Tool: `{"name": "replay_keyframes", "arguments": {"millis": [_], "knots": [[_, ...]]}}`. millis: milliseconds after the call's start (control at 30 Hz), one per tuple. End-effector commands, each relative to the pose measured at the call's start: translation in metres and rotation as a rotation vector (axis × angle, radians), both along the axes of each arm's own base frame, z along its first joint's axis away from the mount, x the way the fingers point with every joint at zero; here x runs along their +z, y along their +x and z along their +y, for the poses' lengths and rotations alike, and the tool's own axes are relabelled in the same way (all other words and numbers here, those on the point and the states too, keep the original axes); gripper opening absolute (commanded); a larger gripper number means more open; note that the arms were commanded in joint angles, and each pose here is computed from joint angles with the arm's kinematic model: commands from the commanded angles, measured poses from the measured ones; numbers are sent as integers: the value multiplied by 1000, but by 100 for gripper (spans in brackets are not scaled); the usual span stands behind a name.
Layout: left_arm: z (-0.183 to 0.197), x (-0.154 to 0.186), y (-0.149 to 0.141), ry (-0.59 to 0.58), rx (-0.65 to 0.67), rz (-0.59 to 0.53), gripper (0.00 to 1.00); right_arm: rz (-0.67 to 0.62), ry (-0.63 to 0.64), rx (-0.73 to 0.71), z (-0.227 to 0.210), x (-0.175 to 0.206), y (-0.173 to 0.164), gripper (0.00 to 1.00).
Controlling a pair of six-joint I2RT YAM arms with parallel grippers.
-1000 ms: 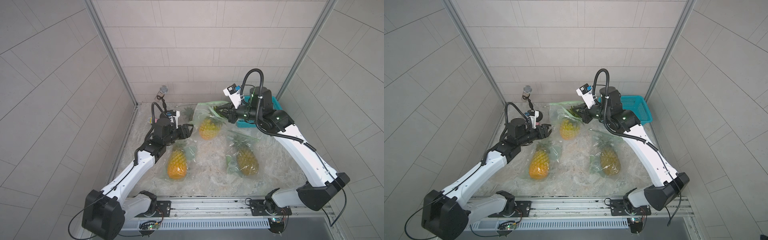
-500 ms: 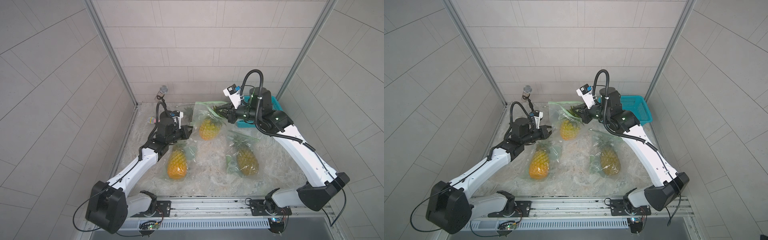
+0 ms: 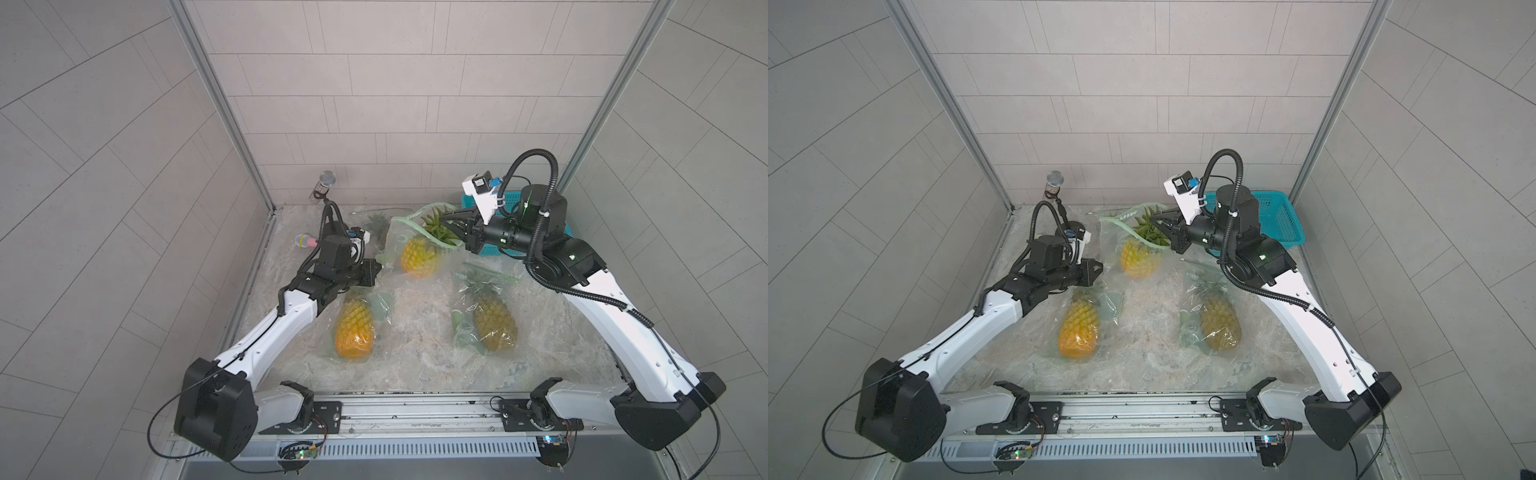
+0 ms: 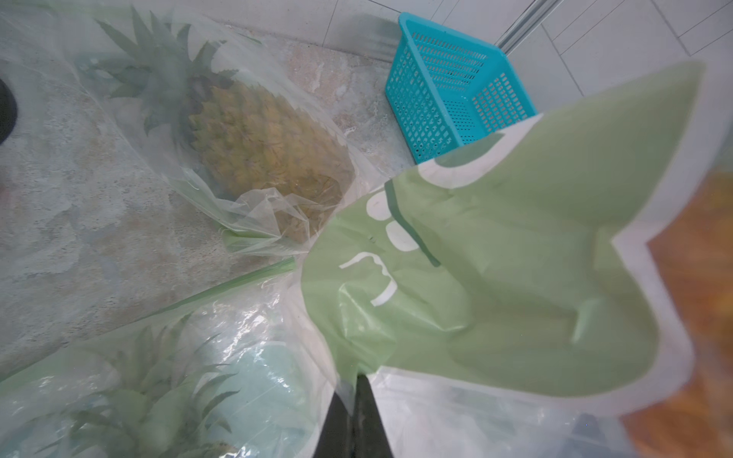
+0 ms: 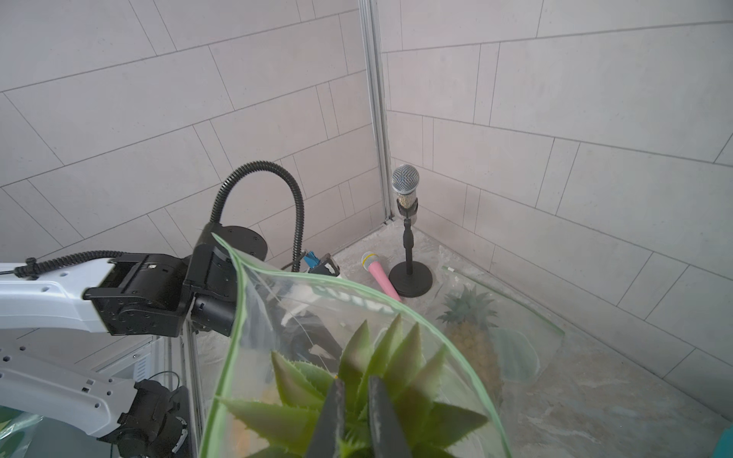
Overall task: Open the zip-top bag and take out the pineapple
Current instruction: Pick up the pineapple from the zipper food storage bag.
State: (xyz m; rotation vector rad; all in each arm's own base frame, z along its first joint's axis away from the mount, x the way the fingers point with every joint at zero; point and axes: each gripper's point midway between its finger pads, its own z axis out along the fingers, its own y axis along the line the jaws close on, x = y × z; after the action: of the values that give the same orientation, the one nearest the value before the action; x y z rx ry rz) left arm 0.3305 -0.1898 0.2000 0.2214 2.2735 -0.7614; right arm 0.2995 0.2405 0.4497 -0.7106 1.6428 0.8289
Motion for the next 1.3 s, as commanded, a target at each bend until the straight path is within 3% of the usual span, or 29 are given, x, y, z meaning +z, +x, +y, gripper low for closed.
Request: {"name": "replay_keyframes", "arguments": {"millis": [0,600,1267], "knots": [[9,-1,4,78,5,-10,0,-184,107,-8,-11,58,-20,0],[28,10,13,208,53,-59,0,-236,120,-53,-22,68,-26,0],[47,12,17,233,162,-78,0,-352,203,-192,-56,90,-42,0]]}}
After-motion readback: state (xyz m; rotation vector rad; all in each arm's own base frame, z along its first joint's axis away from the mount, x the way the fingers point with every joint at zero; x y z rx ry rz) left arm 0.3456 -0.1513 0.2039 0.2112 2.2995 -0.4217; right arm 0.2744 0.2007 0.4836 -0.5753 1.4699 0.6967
